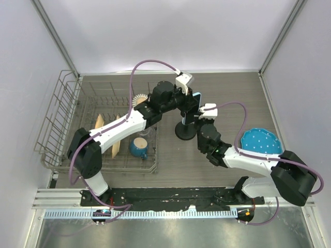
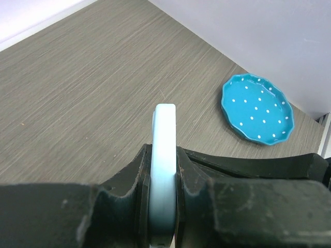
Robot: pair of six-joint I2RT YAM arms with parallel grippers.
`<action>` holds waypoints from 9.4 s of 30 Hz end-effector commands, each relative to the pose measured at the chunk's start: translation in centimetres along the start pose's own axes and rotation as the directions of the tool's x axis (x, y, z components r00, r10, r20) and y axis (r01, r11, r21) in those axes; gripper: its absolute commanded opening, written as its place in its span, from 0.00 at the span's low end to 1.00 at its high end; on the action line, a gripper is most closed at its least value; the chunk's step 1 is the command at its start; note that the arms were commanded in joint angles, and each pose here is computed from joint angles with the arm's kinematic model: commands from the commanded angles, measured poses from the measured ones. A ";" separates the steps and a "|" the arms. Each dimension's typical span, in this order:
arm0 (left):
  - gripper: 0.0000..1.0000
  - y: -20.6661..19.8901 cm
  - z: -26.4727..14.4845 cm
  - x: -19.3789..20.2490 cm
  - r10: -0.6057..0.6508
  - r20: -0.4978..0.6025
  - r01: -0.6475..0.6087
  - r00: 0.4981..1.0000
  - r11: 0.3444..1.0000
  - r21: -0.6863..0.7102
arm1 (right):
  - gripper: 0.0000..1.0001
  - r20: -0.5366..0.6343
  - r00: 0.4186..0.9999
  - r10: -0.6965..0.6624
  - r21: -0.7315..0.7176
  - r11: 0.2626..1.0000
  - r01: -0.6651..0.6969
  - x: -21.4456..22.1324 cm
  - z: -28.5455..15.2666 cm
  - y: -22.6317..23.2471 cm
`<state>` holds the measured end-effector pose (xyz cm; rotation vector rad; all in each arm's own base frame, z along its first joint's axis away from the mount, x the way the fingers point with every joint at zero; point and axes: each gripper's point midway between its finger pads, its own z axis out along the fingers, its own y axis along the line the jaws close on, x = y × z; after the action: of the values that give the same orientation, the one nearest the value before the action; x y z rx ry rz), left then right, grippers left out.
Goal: Place the phone on the phone stand
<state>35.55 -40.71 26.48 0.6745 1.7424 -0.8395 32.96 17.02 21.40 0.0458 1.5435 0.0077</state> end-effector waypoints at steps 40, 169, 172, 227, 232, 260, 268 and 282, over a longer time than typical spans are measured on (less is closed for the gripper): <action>0.00 0.4 -3.0 4.6 0.100 -0.114 -0.048 0.988 0.918 0.395 | 0.61 -0.100 0.979 0.177 -0.677 0.709 -0.197 -7.7 -2.3 0.5; 1.00 0.8 -11.6 -2.5 -0.043 -0.077 0.020 0.996 0.959 -0.281 | 0.83 -0.174 0.937 0.304 -0.575 0.741 -0.348 -9.2 -1.4 -3.4; 1.00 0.8 -9.6 -2.3 0.024 -0.121 -0.060 0.992 0.949 -0.308 | 0.84 -0.097 0.939 0.330 -0.525 0.785 -0.330 -10.9 -2.2 -4.8; 0.63 -2.6 0.4 -2.2 0.148 -0.184 -0.204 0.972 0.918 -0.339 | 0.84 0.026 0.953 0.301 -0.185 0.939 -0.291 -8.7 -1.4 -11.1; 0.25 -1.5 0.6 -3.3 0.182 -0.140 -0.223 0.973 0.896 -0.384 | 0.84 0.022 0.954 0.299 -0.177 0.940 -0.291 -8.5 -1.3 -11.2; 0.00 20.3 3.2 -13.5 0.241 0.021 -0.179 0.970 0.775 -0.606 | 0.84 -0.005 0.964 0.265 -0.114 0.958 -0.263 -6.9 -0.1 -12.1; 0.00 19.2 1.9 -14.9 0.160 0.178 -0.020 0.971 0.796 -0.605 | 0.84 -0.007 0.963 0.270 -0.126 0.955 -0.269 -6.9 0.1 -11.9; 0.00 18.7 -1.2 -15.2 0.156 0.131 -0.021 0.979 0.718 -0.696 | 0.84 0.006 0.956 0.292 -0.151 0.946 -0.288 -7.4 -0.2 -11.5</action>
<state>54.49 -30.67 27.42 0.3073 1.8434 -0.0521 32.42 5.19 26.34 0.1605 1.5657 0.3358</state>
